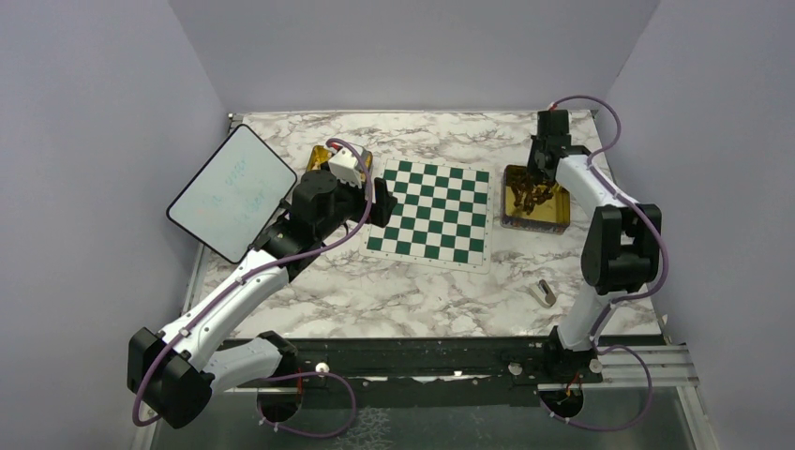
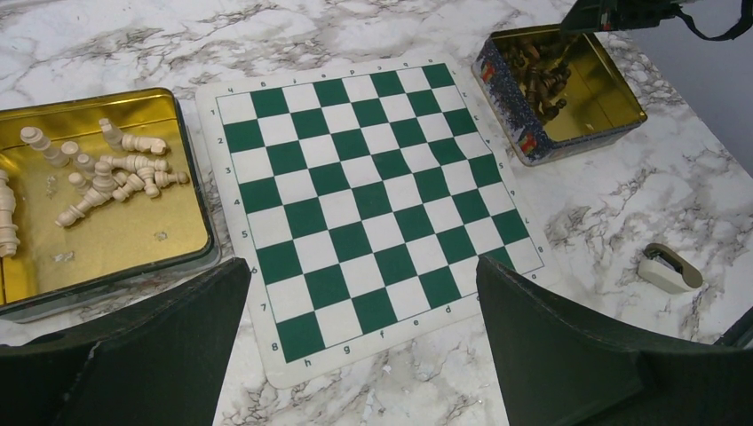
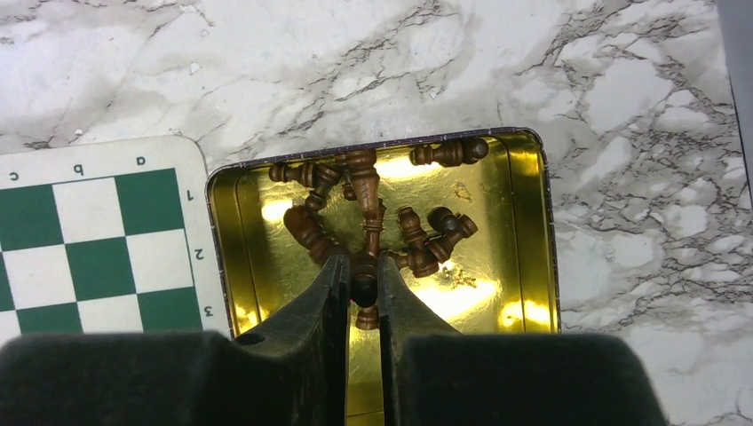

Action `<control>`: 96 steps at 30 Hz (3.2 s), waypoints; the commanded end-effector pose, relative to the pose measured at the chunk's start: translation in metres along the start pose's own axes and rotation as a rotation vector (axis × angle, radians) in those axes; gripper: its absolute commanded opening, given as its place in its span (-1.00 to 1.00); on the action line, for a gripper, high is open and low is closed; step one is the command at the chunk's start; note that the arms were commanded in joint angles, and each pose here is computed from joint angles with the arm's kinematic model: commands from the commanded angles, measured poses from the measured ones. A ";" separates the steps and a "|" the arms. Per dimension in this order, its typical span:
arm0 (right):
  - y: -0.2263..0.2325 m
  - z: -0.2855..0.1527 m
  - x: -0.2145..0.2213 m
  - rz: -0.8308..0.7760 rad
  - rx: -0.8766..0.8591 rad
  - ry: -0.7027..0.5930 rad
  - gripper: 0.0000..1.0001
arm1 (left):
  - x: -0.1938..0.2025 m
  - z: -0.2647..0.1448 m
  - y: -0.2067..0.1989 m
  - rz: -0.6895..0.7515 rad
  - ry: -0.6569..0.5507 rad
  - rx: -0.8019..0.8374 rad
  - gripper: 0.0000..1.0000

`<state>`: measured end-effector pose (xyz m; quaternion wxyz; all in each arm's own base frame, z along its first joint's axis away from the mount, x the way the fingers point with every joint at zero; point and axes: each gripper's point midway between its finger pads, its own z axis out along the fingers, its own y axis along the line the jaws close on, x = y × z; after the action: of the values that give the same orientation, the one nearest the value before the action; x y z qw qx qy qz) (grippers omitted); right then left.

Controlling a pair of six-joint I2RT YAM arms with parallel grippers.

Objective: Set up the chess pieces on the board
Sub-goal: Pick up the chess piece from the storage box, then place the chess piece on the chessboard.

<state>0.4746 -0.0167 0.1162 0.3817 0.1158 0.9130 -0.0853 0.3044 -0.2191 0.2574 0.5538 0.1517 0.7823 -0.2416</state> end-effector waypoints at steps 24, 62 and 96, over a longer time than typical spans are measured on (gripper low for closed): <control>0.073 -0.082 -0.040 -0.002 -0.285 -0.111 -0.82 | -0.007 -0.002 -0.007 -0.009 -0.030 0.034 0.98; 0.210 0.016 -0.004 -0.214 -0.256 -0.106 -0.81 | -0.012 -0.007 -0.008 -0.002 -0.048 0.036 0.98; 0.210 0.043 0.014 -0.257 -0.199 -0.044 -0.73 | -0.012 -0.007 -0.010 -0.003 -0.045 0.043 0.98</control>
<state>0.5494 0.1795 0.0687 0.4028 -0.0467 0.9135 -0.0322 0.3025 -0.2196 0.2605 0.5566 0.1509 0.7787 -0.2473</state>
